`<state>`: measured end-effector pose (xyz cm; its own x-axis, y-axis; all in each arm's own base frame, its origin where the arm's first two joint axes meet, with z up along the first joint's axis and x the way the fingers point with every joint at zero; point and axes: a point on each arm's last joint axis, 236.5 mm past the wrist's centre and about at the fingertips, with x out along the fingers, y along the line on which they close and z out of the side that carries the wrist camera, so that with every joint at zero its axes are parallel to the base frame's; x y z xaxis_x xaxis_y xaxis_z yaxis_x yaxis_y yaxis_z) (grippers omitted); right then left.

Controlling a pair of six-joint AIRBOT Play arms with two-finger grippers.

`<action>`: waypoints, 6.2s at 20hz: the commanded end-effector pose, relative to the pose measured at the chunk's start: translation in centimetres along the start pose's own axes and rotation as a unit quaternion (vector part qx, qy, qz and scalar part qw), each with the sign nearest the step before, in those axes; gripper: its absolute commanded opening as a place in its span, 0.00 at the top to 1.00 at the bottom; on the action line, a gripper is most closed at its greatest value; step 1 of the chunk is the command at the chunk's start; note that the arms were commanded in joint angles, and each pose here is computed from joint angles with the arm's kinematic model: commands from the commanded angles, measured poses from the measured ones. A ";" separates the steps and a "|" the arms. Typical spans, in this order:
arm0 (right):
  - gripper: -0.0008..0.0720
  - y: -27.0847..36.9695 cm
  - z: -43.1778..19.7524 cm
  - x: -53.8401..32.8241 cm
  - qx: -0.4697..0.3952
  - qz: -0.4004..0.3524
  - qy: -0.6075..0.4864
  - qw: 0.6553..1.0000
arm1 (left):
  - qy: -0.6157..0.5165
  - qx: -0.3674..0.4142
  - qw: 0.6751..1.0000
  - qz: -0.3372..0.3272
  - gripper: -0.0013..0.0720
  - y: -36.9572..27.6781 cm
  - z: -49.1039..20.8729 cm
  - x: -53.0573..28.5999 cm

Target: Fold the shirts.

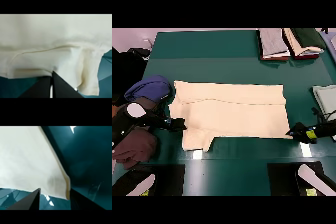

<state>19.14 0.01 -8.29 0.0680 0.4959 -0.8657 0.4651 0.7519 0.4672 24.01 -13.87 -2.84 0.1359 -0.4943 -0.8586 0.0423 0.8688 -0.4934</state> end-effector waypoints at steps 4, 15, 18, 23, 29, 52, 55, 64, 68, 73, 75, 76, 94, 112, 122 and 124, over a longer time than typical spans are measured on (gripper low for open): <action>0.96 3.3 1.8 0.6 -0.095 -0.021 -0.001 0.995 | 0.018 0.039 0.998 0.042 0.95 0.8 -0.4 -2.3; 0.97 4.5 -0.2 -9.9 -0.206 -0.130 -0.137 0.960 | -0.003 0.058 0.996 0.062 0.95 -0.8 -5.7 -8.5; 0.97 5.6 2.3 -10.9 -0.207 -0.124 -0.152 0.958 | -0.086 0.060 0.992 0.071 0.95 -0.4 -0.9 -8.4; 0.97 8.2 8.1 -8.4 -0.227 -0.115 -0.118 0.960 | -0.140 0.059 0.982 0.113 0.94 1.9 6.4 -7.0; 0.96 12.4 13.7 -5.5 -0.232 -0.097 -0.090 0.964 | -0.145 0.044 0.981 0.121 0.94 3.1 13.6 -3.8; 0.79 11.1 14.4 2.8 -0.168 0.118 0.023 0.978 | -0.109 0.071 0.991 -0.019 0.95 -9.9 14.0 3.9; 0.97 14.4 15.0 -0.3 -0.225 0.119 -0.011 0.967 | -0.098 0.062 0.992 -0.045 0.95 -12.2 14.2 6.5; 0.97 31.3 8.4 -16.6 -0.369 0.239 -0.155 0.885 | -0.044 0.111 0.991 -0.062 0.95 -18.0 15.3 15.0; 0.97 36.0 3.9 -16.8 -0.425 0.254 -0.140 0.858 | -0.038 0.119 0.990 -0.070 0.95 -19.5 15.3 16.5; 0.97 40.2 0.0 -15.3 -0.461 0.273 -0.126 0.835 | -0.036 0.116 0.990 -0.072 0.95 -19.5 15.3 16.6; 0.97 41.5 -1.2 -14.7 -0.471 0.281 -0.124 0.827 | -0.035 0.114 0.990 -0.072 0.95 -19.3 15.6 16.2; 0.97 42.1 -1.9 -14.4 -0.476 0.284 -0.123 0.823 | -0.035 0.113 0.990 -0.072 0.95 -19.1 16.1 15.6; 0.40 57.2 -18.4 7.8 -0.570 0.336 -0.055 0.748 | -0.385 0.081 0.913 0.107 0.95 -4.7 22.9 -27.9; 0.13 27.6 7.2 10.6 -0.245 0.150 0.013 0.958 | -0.329 0.177 0.927 0.036 0.95 -13.1 21.7 -21.5; 0.97 36.5 2.2 18.2 -0.363 0.170 0.078 0.913 | -0.302 0.198 0.933 -0.010 0.95 -16.5 20.3 -19.4; 0.97 37.1 3.7 16.5 -0.376 0.168 0.052 0.910 | -0.293 0.223 0.930 -0.024 0.95 -18.8 19.2 -18.4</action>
<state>39.63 33.86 -6.92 -0.0300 0.7615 -0.6475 -0.2495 0.6216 0.7426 40.80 -17.95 24.84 0.6627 -0.5032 -0.5547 0.3951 0.8641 -0.3119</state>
